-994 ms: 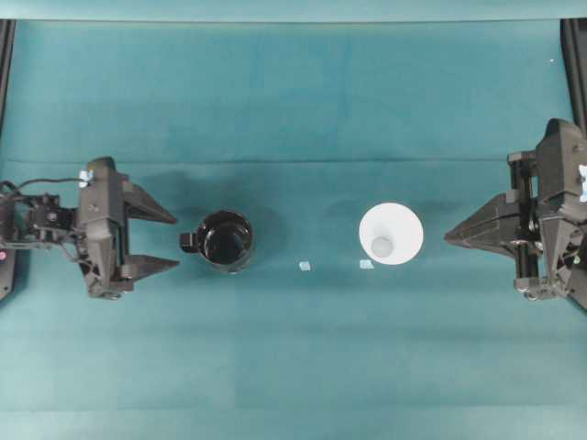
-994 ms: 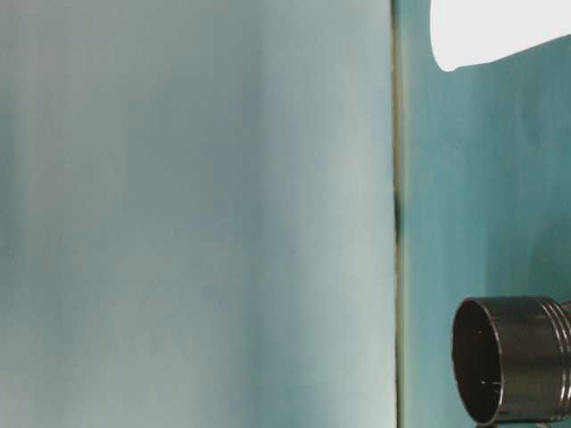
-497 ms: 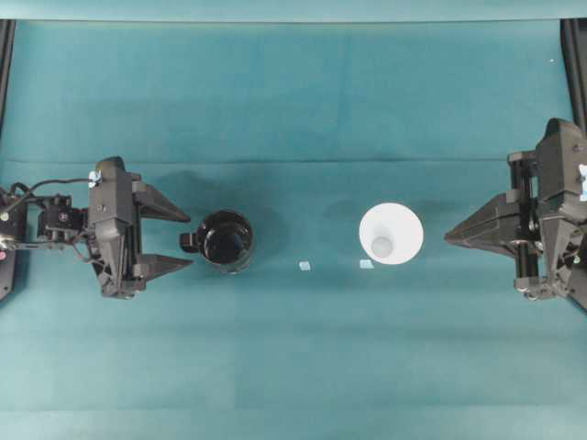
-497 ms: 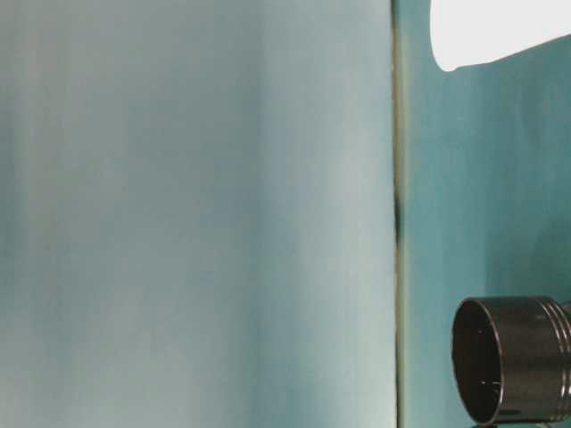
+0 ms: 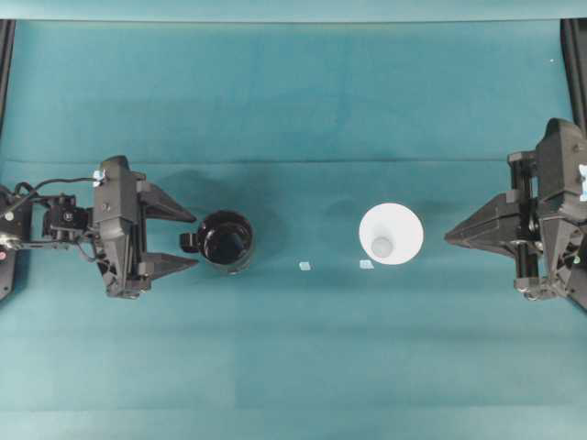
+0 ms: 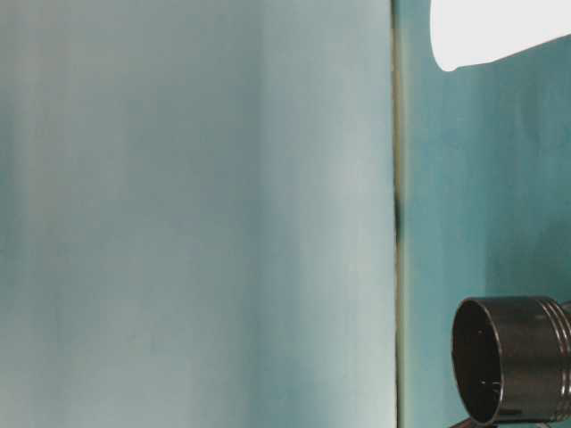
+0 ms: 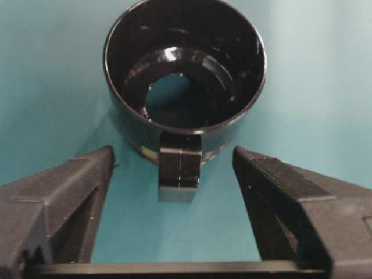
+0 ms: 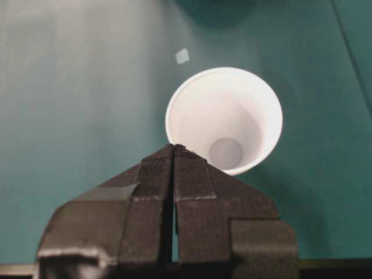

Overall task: Put the paper cup into the moved cup holder.
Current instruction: 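Move the open left gripper toward the black cup holder's handle, then grip the black holder's handle and push it right toward the white cup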

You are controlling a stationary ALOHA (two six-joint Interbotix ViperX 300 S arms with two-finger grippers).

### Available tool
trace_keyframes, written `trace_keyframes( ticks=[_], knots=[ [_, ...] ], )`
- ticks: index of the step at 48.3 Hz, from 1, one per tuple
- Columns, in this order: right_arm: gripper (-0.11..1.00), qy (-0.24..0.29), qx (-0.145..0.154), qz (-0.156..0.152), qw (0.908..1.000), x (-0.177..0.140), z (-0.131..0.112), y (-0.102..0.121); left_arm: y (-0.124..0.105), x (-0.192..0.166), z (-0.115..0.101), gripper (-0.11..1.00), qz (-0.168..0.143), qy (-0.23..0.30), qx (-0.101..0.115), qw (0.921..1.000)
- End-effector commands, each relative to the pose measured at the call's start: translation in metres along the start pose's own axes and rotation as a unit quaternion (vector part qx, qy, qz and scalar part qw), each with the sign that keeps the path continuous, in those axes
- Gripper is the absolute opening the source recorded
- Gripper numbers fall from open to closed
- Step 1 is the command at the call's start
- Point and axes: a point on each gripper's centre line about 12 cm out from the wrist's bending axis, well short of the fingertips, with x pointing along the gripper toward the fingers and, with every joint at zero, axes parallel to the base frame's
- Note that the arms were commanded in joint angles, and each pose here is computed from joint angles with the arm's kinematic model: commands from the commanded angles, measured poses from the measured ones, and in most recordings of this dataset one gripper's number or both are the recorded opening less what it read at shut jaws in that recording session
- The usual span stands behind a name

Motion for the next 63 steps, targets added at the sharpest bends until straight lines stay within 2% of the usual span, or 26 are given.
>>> trace_keyframes(
  ticks=[1,6,16,18,40,52,63],
  knots=[
    [0.01,-0.013,0.007,0.002,0.9999,-0.001,0.01,0.002,-0.001,0.002,0.006,0.75,-0.003,-0.011,0.001,0.9999],
    [0.01,-0.013,0.007,0.002,0.9999,-0.001,0.01,0.002,-0.002,0.002,0.006,0.64,-0.003,-0.011,0.001,0.9999],
    [0.01,-0.013,0.007,0.002,0.9999,-0.001,0.01,0.002,-0.005,0.002,0.006,0.24,-0.008,-0.014,0.009,0.9998],
    [0.01,-0.013,0.007,0.002,0.9999,-0.001,0.01,0.002,-0.005,0.002,0.007,0.2,-0.008,-0.016,0.01,0.9998],
    [0.01,-0.012,0.007,0.002,0.9999,-0.001,0.01,0.002,-0.007,0.001,0.013,0.2,-0.012,-0.038,0.013,0.9991],
    [0.01,-0.012,0.007,0.002,0.9999,-0.001,0.01,0.002,-0.01,0.008,0.039,0.2,-0.017,-0.079,0.016,0.9966],
    [0.01,-0.011,0.007,0.002,0.9999,-0.001,0.01,0.002,-0.016,0.028,0.061,0.2,-0.021,-0.092,0.035,0.995]
  ],
)
